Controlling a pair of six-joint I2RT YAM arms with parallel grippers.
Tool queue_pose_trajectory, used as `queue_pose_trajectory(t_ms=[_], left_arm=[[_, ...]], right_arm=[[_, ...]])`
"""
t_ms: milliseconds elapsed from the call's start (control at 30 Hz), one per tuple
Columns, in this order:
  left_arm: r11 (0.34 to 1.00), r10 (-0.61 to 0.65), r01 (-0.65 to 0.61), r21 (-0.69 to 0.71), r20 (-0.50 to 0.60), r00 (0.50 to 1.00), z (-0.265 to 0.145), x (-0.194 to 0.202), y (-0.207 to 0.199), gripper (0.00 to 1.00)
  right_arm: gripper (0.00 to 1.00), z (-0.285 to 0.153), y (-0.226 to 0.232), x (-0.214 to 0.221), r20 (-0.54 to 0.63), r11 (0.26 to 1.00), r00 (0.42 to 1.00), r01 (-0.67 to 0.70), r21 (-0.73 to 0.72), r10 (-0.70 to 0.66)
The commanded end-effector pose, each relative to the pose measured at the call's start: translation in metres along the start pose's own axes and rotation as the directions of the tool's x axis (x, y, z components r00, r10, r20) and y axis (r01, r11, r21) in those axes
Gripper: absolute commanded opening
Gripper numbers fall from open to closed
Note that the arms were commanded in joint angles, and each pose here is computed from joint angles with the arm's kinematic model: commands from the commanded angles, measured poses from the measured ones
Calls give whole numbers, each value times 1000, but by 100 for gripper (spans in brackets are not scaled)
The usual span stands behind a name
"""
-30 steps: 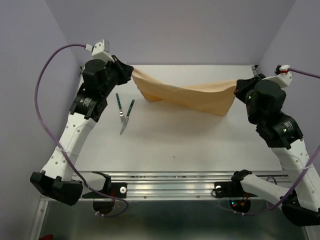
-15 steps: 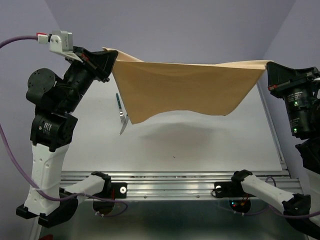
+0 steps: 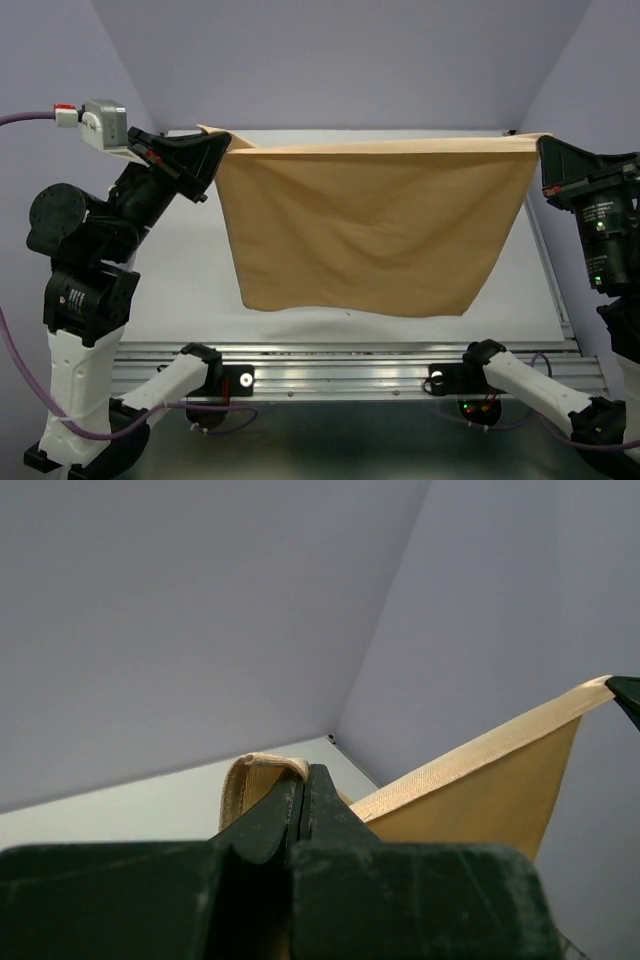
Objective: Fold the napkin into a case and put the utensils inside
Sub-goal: Flatten out the crumpled napkin at the center of the board.
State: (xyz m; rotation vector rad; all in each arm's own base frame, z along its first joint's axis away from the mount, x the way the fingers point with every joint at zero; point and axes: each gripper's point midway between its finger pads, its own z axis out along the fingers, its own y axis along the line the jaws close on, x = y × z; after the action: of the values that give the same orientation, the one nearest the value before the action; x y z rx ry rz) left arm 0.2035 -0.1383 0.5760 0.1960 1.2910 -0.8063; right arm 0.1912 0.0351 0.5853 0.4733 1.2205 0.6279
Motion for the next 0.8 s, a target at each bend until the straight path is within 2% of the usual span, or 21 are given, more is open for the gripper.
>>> queue_pose_trajectory(t_ms=[0,33,133,167,233,267,367,400,467,533,567,667,733,767], left_arm=[[994,13,-17,-110,-39,999,34,33,42,0],[992,-5,-6,-129,-80,997,41,52,53,0],[986,-51,21,-168,-177,983,64,105,81,0],[981,-72,29,-192,-220,973,72,130,95,0],[971,-103,39,-235,-268,958,83,161,115,0],[969,-112,44,-245,-271,956,82,165,119,0],[949,-171,60,-309,-348,922,95,216,153,0],[946,-180,62,-317,-358,916,99,227,162,0],[936,-213,71,-345,-393,895,103,250,177,0],[917,-256,77,-391,-431,865,109,278,199,0],[907,-283,80,-414,-457,843,111,298,210,0],[898,-301,79,-434,-472,829,121,312,224,0],[885,-326,75,-459,-496,805,131,336,243,0],[888,-318,78,-454,-483,816,136,328,243,0]], right_arm=[[1,19,-49,19,46,970,992,107,217,-119],[1,30,-69,40,16,942,985,157,298,-170],[1,43,-100,67,-19,877,969,230,422,-245],[1,51,-113,88,-68,845,956,285,451,-286],[1,63,-133,116,-118,792,929,362,491,-351],[1,67,-139,125,-135,772,918,387,503,-373],[1,85,-160,145,-171,720,893,439,538,-416],[1,95,-176,166,-222,695,876,476,539,-428],[1,113,-191,188,-264,715,876,482,506,-403],[1,129,-225,208,-313,696,872,488,526,-375],[1,138,-227,217,-320,718,876,481,504,-362],[1,161,-252,240,-366,713,863,497,495,-347],[1,180,-270,255,-397,704,850,514,490,-345],[1,187,-276,260,-407,702,847,517,489,-341]])
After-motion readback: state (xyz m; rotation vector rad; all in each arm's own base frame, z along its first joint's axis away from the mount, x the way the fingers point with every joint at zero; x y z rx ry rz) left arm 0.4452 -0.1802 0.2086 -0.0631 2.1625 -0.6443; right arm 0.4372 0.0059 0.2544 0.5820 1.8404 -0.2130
